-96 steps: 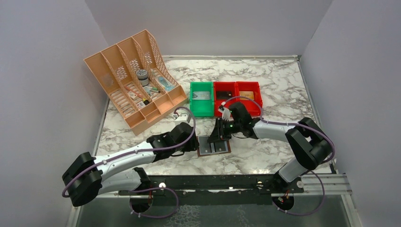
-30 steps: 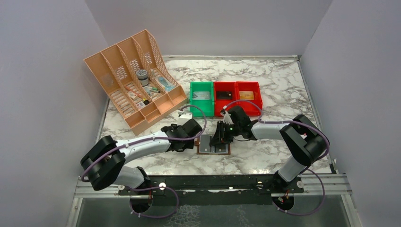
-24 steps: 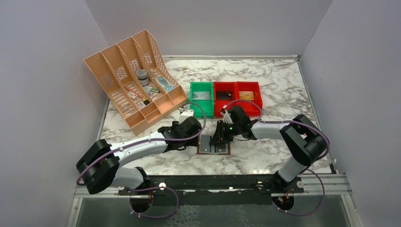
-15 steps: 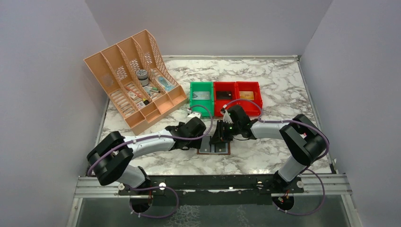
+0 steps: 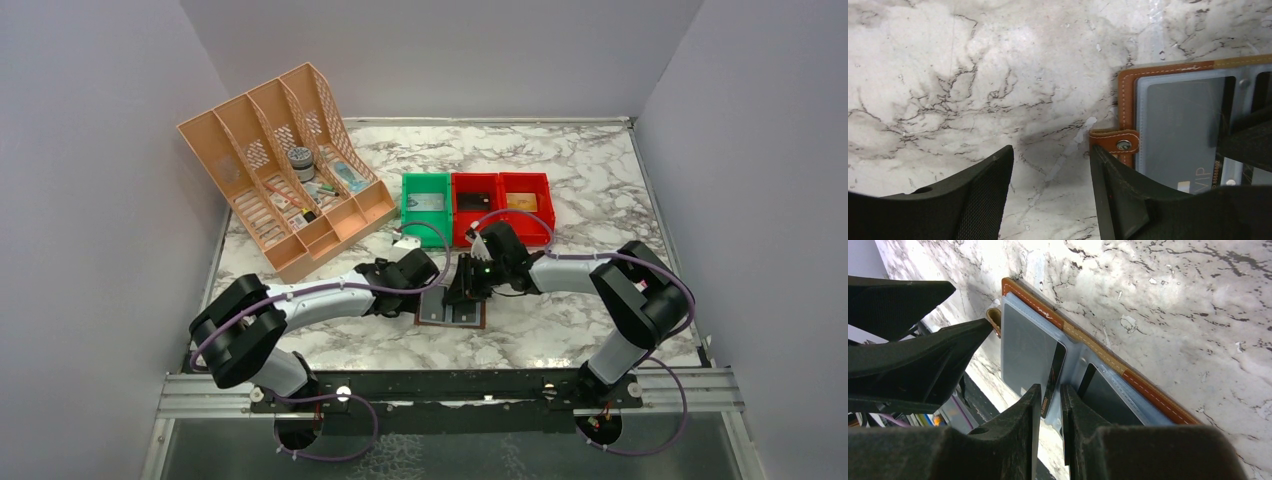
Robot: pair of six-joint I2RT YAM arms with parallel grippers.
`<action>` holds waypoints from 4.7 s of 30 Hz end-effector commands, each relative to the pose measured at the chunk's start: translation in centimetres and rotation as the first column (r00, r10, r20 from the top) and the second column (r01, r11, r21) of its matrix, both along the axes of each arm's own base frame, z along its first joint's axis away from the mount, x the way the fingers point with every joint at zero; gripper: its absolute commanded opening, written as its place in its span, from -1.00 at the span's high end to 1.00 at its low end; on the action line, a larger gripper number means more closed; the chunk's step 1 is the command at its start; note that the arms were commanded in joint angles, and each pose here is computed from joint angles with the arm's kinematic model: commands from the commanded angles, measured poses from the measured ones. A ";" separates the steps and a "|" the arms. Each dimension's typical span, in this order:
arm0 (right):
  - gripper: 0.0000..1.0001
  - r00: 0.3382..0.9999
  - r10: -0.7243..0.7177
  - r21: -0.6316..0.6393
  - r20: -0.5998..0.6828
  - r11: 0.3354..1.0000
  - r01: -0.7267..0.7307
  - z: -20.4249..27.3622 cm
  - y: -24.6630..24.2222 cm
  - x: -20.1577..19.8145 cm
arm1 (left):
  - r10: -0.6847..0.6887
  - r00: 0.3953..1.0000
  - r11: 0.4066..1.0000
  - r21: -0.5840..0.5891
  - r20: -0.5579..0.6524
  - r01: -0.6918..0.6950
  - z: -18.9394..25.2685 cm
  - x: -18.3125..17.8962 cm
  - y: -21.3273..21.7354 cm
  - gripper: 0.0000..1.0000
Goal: Take the credit cards out of the card holder
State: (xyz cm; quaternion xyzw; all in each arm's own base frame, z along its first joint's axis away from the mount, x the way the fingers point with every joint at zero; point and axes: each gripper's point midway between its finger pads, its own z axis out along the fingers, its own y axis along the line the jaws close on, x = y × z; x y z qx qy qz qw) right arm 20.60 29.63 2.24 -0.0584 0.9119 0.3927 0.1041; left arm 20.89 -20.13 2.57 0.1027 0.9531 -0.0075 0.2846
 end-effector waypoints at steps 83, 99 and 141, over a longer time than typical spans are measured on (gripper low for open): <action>0.98 0.998 -0.031 0.108 -0.063 0.993 0.037 0.6 0.4 -1.4 | -0.042 0.978 0.988 -0.154 -0.204 0.010 -3.5 -4.6 -3.3 0.58; 0.98 0.996 -0.074 0.094 -0.049 0.992 0.078 1.3 -2.1 -1.3 | -0.029 0.981 0.992 -0.125 -0.190 0.005 -3.4 -4.6 -2.4 0.62; 0.98 0.828 -0.181 0.048 0.531 0.982 0.185 10.3 -5.8 5.3 | -0.060 0.998 0.963 -0.265 -0.026 0.051 3.0 -2.7 -4.4 0.46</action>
